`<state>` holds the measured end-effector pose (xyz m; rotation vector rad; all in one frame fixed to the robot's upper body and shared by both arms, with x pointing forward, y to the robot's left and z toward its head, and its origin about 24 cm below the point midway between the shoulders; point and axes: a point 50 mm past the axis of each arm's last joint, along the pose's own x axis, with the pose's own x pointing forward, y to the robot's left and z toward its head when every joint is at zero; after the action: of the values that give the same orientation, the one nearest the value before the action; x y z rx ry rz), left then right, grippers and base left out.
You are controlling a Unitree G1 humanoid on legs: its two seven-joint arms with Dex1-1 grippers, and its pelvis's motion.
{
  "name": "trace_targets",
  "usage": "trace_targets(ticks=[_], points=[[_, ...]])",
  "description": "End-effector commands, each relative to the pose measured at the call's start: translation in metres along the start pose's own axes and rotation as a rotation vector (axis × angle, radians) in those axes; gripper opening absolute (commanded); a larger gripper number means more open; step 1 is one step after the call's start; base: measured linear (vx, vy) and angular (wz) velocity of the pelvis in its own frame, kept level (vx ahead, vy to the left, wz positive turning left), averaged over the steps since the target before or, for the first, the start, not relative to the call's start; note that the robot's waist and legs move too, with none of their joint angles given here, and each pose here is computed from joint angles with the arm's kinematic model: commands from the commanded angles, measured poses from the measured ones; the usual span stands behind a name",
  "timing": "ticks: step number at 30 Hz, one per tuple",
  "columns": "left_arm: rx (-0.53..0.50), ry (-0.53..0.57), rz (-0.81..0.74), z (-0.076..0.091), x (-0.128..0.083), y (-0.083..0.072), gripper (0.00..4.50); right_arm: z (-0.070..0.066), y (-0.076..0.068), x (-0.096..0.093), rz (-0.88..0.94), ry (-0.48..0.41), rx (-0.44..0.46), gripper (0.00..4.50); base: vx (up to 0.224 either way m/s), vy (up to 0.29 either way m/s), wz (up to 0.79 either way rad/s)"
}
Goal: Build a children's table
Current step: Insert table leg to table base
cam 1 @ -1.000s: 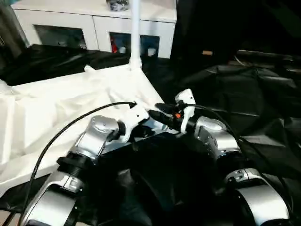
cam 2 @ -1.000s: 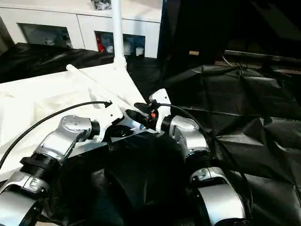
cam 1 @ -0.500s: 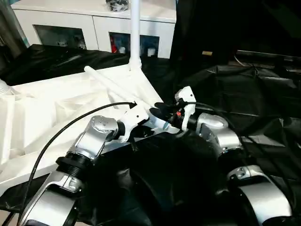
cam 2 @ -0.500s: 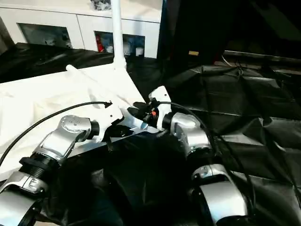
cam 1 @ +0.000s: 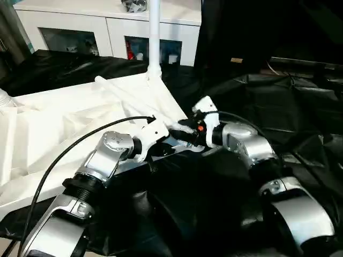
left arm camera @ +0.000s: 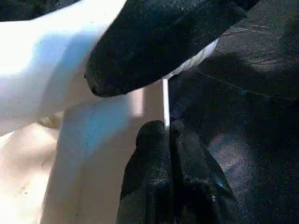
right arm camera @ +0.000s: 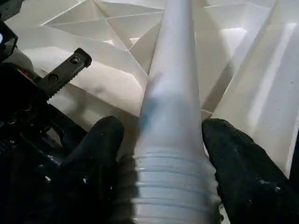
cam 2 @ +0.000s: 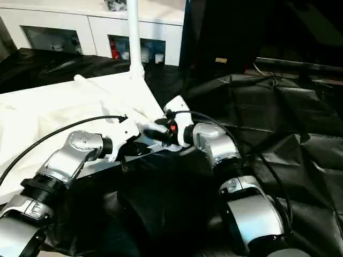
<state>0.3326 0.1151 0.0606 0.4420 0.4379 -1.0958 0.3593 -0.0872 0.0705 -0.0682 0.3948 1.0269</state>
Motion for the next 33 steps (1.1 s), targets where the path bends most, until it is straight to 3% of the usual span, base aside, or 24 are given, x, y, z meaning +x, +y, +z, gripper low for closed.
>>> trace_targets(ticks=[1, 13, 16, 22, 28, 33], points=[[0.070, -0.045, 0.003, 0.015, -0.003, 0.003, 0.00, -0.030, 0.002, -0.002, 0.004, 0.139, 0.057, 2.92, 0.000, 0.000, 0.00], [0.104, -0.030, 0.012, 0.015, -0.006, 0.006, 0.00, -0.034, 0.003, -0.004, 0.037, 0.171, 0.100, 2.46, 0.000, 0.000, 0.00], [0.100, -0.034, -0.011, 0.017, -0.010, 0.007, 0.55, -0.036, 0.002, -0.006, 0.031, 0.182, 0.104, 2.25, 0.000, 0.000, 0.00], [0.081, -0.073, -0.029, 0.022, -0.022, 0.008, 0.96, -0.037, 0.000, -0.008, 0.017, 0.181, 0.111, 1.91, 0.000, 0.000, 0.00], [-0.007, -0.079, -0.004, 0.020, -0.045, 0.012, 1.37, -0.039, -0.001, -0.010, 0.014, 0.185, 0.108, 1.47, 0.000, 0.000, 0.00], [-0.243, -0.041, 0.156, 0.005, -0.055, 0.026, 1.77, -0.038, -0.001, -0.009, 0.011, 0.182, 0.102, 1.14, 0.000, 0.000, 0.00]])
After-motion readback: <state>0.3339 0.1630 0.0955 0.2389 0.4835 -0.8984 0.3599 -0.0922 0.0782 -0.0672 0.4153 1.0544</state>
